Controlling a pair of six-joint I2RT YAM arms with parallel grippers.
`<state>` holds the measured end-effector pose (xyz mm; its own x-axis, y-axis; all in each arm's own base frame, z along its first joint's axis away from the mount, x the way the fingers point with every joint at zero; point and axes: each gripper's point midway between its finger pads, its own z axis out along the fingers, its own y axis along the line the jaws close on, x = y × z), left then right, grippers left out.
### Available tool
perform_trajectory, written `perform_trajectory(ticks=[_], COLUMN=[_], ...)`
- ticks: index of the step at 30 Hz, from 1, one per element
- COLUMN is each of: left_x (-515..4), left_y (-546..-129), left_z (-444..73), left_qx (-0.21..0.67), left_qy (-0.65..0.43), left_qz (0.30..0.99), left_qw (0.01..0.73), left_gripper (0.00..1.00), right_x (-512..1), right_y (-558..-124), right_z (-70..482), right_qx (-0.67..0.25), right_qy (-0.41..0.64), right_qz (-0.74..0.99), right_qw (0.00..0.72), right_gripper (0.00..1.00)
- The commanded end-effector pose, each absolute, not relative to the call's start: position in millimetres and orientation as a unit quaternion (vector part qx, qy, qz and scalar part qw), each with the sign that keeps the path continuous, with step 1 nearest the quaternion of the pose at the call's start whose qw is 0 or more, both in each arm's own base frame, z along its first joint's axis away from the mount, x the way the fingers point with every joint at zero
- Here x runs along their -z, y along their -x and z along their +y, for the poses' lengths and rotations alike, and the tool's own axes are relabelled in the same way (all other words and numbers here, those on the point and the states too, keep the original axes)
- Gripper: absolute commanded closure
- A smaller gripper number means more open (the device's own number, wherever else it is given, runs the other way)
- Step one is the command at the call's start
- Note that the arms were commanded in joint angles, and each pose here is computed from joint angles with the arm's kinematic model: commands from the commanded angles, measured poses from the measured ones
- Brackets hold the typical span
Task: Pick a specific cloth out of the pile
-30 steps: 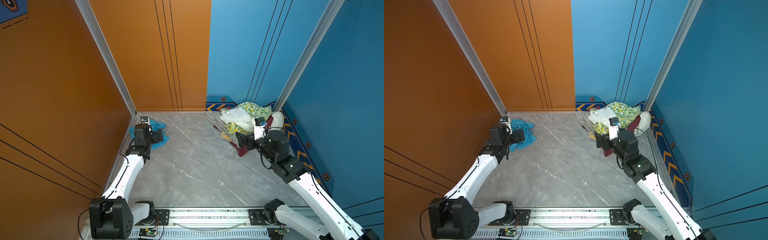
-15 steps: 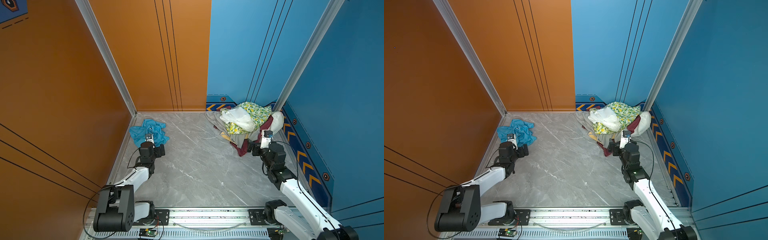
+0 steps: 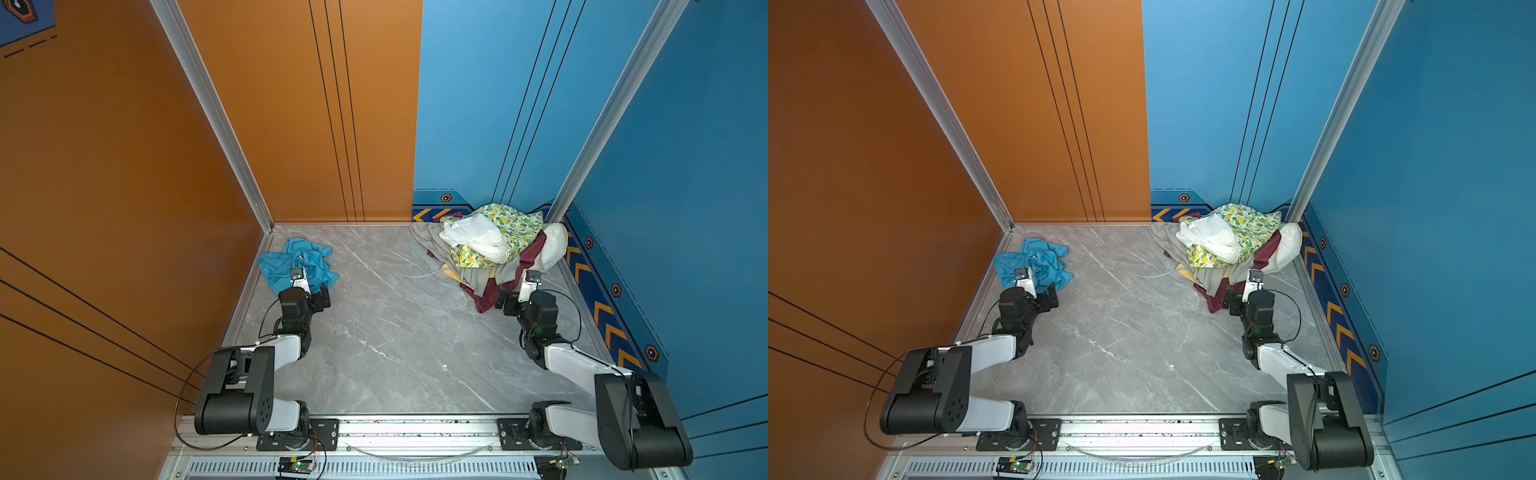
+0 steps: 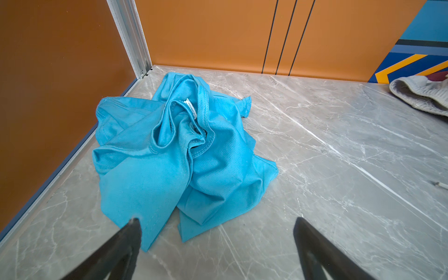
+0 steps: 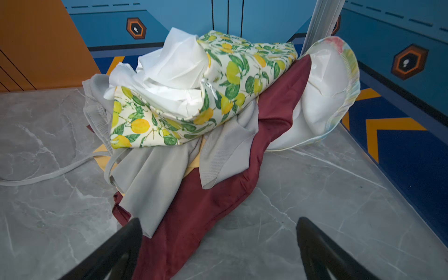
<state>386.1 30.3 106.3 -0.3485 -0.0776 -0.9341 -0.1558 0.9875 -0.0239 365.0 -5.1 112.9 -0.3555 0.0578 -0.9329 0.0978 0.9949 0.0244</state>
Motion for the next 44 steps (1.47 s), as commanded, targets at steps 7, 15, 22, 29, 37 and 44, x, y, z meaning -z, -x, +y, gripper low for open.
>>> perform_trajectory(ticks=[7, 15, 22, 29, 37, 44], left_x=[-93, -91, -92, -92, -92, -92], left_y=[-389, -394, -393, -393, -392, -393], left_z=[22, 25, 24, 24, 24, 24], left_qx=[-0.069, -0.074, -0.088, -0.087, -0.087, -0.088], left_qy=[0.054, 0.055, 0.055, 0.055, 0.055, 0.055], left_qz=[0.806, 0.812, 0.811, 0.81, 0.811, 0.81], left_qw=[0.586, 0.576, 0.576, 0.577, 0.576, 0.577], left_gripper=[0.02, 0.02, 0.02, 0.02, 0.02, 0.02], right_x=[-100, -91, -92, -92, -92, -92], right_y=[-379, -395, -395, -395, -396, -395], right_z=[-20, -14, -13, -13, -14, -14], right_qx=[0.03, 0.015, 0.017, 0.019, 0.018, 0.018], right_qy=[-0.066, -0.049, -0.05, -0.05, -0.051, -0.051], right_qz=[0.79, 0.819, 0.816, 0.816, 0.818, 0.816], right_qw=[0.609, 0.571, 0.575, 0.576, 0.573, 0.575], right_gripper=[0.0, 0.0, 0.0, 0.0, 0.0, 0.0])
